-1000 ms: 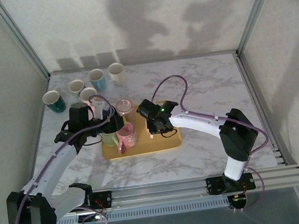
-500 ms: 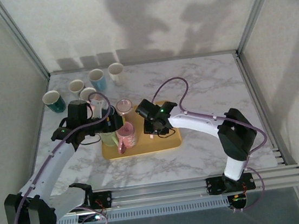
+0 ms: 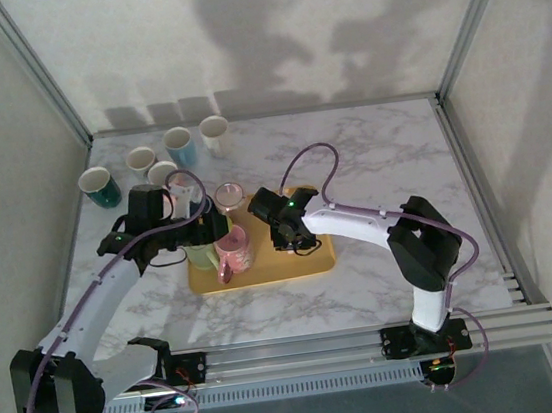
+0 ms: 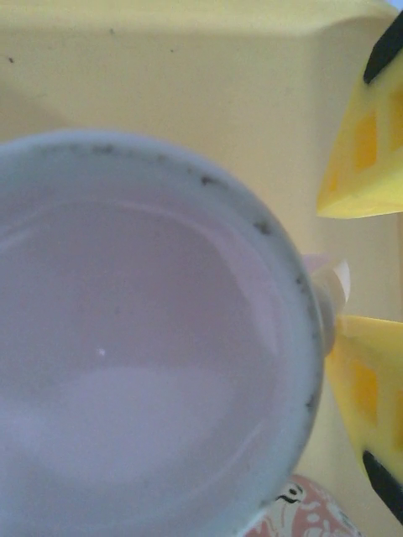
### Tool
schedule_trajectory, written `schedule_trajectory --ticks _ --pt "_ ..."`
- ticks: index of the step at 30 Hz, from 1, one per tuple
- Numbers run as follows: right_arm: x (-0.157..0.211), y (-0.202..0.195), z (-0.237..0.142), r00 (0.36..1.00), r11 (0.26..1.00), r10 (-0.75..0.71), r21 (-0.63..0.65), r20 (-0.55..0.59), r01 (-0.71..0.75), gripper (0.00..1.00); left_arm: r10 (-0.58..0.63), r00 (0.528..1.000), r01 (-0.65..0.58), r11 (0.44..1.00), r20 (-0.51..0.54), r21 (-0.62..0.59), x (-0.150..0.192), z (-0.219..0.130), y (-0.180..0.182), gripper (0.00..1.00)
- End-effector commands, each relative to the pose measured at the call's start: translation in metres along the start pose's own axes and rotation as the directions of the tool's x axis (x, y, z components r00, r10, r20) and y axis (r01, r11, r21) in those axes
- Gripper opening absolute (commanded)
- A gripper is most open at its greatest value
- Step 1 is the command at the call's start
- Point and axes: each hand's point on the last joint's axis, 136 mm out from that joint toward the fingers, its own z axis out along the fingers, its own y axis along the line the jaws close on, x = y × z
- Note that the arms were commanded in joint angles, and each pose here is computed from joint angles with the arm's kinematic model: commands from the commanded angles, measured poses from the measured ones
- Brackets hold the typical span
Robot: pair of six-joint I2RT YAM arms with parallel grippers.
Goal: Turn the mug right side up
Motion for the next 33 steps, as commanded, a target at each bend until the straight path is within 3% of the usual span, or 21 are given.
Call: schedule_trajectory --ticks 1,9,21,27,33 --pt "-0.007 0.000 -0.008 0.996 0.996 -0.088 0.026 0.025 0.088 0.37 0.026 1.000 -0.026 0.999 0.007 0.038 -0.006 0.001 -0.010 0.58" --pt "-0.011 0.006 0.003 0.999 0.999 -0.042 0.012 0.033 0.041 0.32 0.019 1.000 -0.020 0.999 0.010 0.044 -0.007 0.003 -0.010 0.58" --pt "-0.021 -0.001 0.012 0.995 0.997 0.042 0.065 0.094 -0.049 0.32 0.002 1.000 -0.003 0.998 0.013 0.063 -0.006 0.011 -0.010 0.58" --pt "-0.025 -0.002 0.011 0.994 0.997 0.014 0.078 0.109 -0.023 0.21 0.001 1.000 -0.002 0.998 0.009 0.060 -0.005 0.013 -0.010 0.57" --pt "-0.031 -0.006 0.004 0.989 0.994 -0.061 0.102 0.138 0.047 0.02 -0.005 0.999 0.003 0.999 0.036 0.052 -0.012 0.011 -0.012 0.56"
